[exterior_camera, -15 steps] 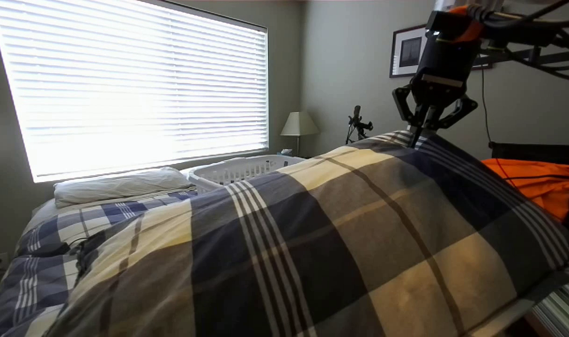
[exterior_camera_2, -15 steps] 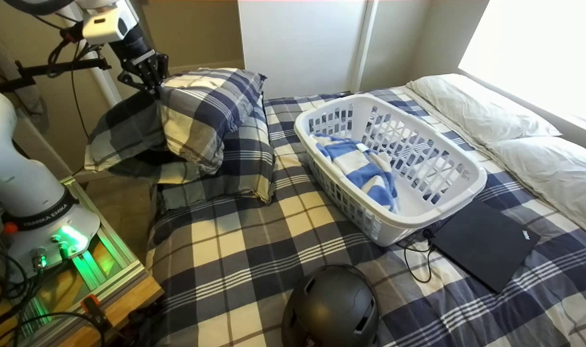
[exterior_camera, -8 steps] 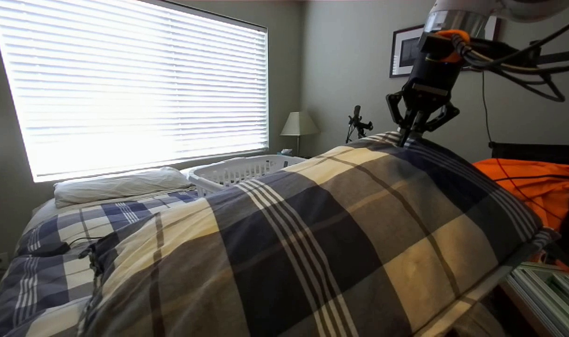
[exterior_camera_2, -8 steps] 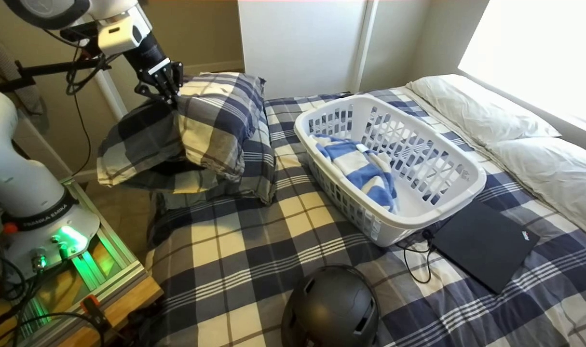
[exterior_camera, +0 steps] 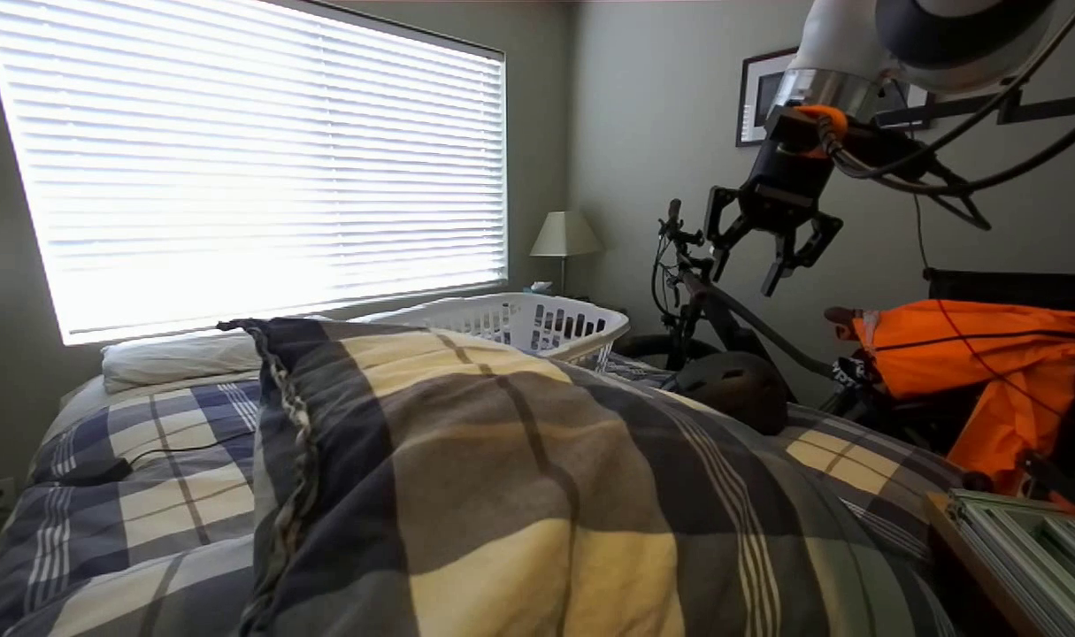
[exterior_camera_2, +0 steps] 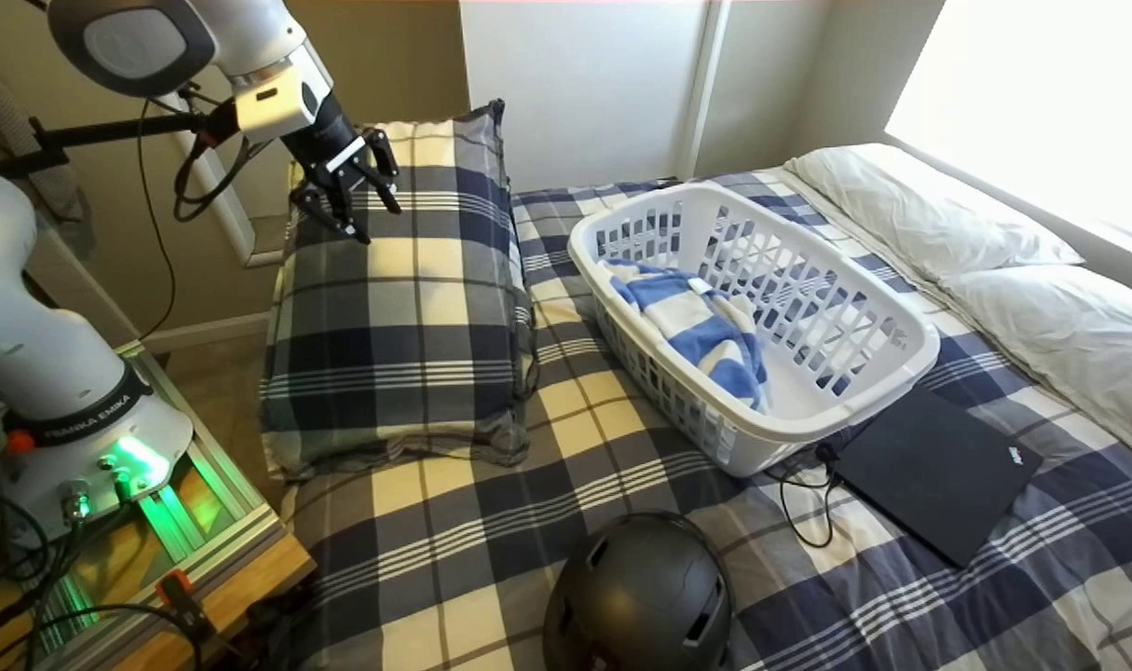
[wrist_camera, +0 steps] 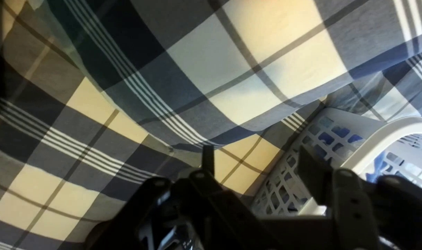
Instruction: Move the top pillow to the left
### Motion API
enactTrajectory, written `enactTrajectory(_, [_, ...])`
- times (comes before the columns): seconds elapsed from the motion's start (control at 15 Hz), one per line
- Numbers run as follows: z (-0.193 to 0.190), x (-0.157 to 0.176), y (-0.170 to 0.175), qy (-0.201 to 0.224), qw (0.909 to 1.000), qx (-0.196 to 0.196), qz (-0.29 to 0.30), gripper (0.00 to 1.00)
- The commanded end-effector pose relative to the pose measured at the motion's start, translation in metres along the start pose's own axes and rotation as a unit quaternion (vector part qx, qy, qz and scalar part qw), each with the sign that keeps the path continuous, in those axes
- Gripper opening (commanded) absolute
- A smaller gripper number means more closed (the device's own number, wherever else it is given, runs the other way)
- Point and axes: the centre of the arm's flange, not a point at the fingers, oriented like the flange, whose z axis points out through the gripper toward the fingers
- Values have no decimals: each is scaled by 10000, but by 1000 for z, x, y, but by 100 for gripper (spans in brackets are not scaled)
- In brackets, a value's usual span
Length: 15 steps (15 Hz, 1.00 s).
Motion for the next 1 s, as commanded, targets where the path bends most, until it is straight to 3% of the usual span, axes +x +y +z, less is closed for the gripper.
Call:
enactTrajectory(0.0, [-26,13,17,333,9964,-686,-374,95])
enactTrajectory(0.2, [-30,34,37,133,9855,-1516,-748,100])
enactTrajectory(0.4, [-29,69,57,533,9696,-2338,-489,100])
enactTrajectory(0.47, [-26,82,54,999,9667,-2271,-622,100])
enactTrajectory(0.53, [-30,58,59,582,9750,-2082,-520,100])
enactTrajectory(0.93, [-28,60,58,605,9742,-2100,-569,100])
